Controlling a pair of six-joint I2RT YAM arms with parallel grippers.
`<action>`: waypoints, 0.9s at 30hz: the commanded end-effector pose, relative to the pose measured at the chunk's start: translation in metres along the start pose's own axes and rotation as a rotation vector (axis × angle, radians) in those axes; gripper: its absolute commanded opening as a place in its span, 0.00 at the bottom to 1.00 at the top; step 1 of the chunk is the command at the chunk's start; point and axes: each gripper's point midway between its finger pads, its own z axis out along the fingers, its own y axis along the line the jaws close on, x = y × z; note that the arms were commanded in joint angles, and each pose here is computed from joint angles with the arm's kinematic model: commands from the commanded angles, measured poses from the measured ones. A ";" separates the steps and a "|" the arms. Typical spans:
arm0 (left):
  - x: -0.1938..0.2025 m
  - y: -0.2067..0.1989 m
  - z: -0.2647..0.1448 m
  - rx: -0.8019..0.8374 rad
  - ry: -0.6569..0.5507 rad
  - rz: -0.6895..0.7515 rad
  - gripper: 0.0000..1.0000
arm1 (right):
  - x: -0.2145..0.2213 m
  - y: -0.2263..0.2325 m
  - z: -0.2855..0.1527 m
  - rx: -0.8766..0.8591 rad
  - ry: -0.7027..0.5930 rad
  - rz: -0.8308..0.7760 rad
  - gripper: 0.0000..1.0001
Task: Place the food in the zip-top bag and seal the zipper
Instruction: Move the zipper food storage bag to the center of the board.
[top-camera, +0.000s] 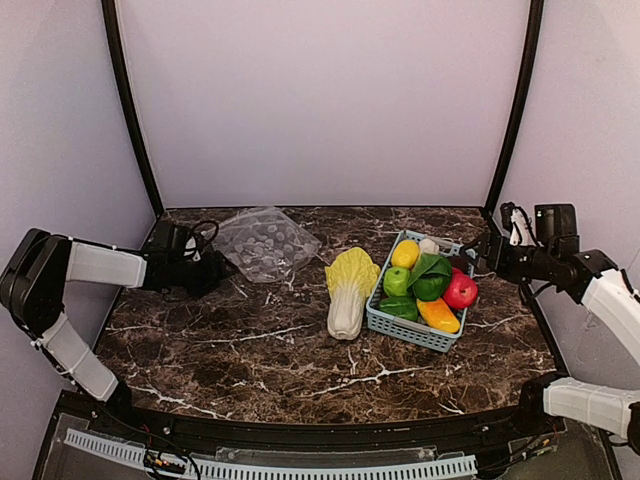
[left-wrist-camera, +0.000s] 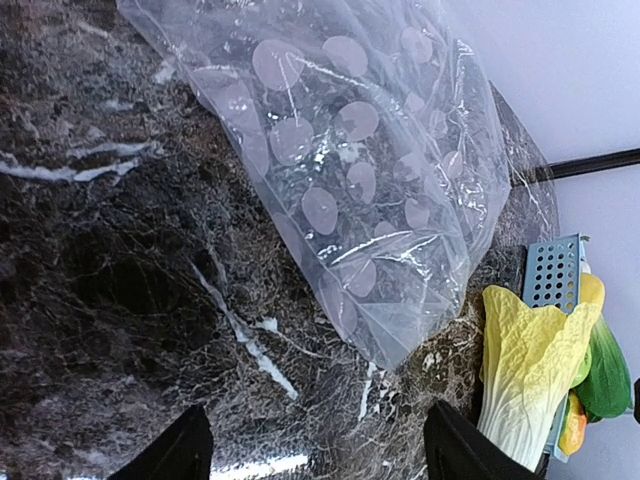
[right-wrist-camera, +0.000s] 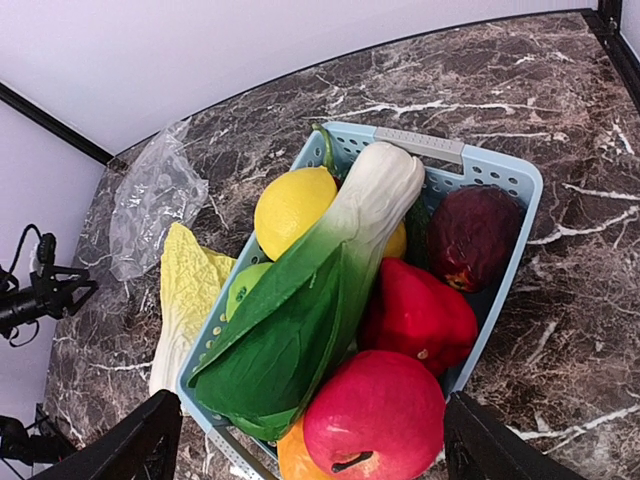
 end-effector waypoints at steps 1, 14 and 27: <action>-0.005 -0.014 0.014 0.042 -0.011 -0.001 0.67 | -0.025 0.026 -0.015 -0.085 -0.092 -0.035 0.89; 0.002 -0.030 0.044 0.085 0.031 0.016 0.52 | -0.029 0.028 -0.019 -0.088 -0.109 -0.050 0.89; 0.010 -0.030 0.064 0.057 0.080 0.016 0.44 | -0.029 0.027 -0.015 -0.083 -0.104 -0.059 0.90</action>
